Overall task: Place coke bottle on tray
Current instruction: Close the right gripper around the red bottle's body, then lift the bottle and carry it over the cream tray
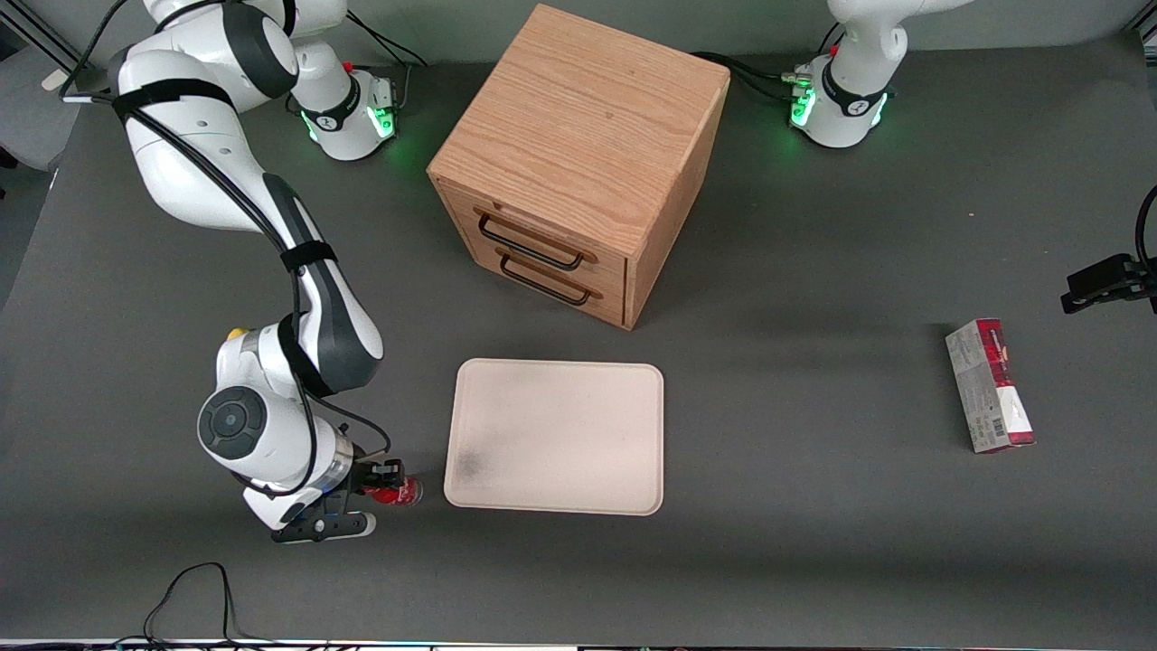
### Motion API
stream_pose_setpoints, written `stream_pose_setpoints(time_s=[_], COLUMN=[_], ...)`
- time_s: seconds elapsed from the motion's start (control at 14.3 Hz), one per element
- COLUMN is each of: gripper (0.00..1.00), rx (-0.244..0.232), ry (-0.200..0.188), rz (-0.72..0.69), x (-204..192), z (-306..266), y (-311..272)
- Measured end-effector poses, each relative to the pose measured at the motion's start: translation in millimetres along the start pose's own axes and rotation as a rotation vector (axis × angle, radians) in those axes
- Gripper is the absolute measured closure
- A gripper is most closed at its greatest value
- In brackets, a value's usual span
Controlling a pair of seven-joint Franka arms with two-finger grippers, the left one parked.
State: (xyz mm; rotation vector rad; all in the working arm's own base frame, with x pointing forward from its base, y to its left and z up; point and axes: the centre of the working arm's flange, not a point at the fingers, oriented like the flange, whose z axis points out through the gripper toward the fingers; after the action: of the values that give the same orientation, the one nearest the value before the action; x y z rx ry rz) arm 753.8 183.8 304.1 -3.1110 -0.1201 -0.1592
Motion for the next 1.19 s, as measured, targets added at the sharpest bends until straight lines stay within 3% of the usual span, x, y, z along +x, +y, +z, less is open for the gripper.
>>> stream_pose_setpoints(time_s=[0.07, 0.42, 0.84, 0.98, 1.19], gripper=[0.62, 0.62, 0.62, 0.62, 0.62], rx=[0.0, -0.003, -0.033, -0.017, 0.024], ry=[0.001, 0.007, -0.013, -0.012, -0.021], rz=[0.001, 0.003, 0.023, 0.054, 0.101], x=[0, 2, -25, -44, -67], z=[-1, -20, -199, -244, -266], y=[1, 2, 7, -14, -66])
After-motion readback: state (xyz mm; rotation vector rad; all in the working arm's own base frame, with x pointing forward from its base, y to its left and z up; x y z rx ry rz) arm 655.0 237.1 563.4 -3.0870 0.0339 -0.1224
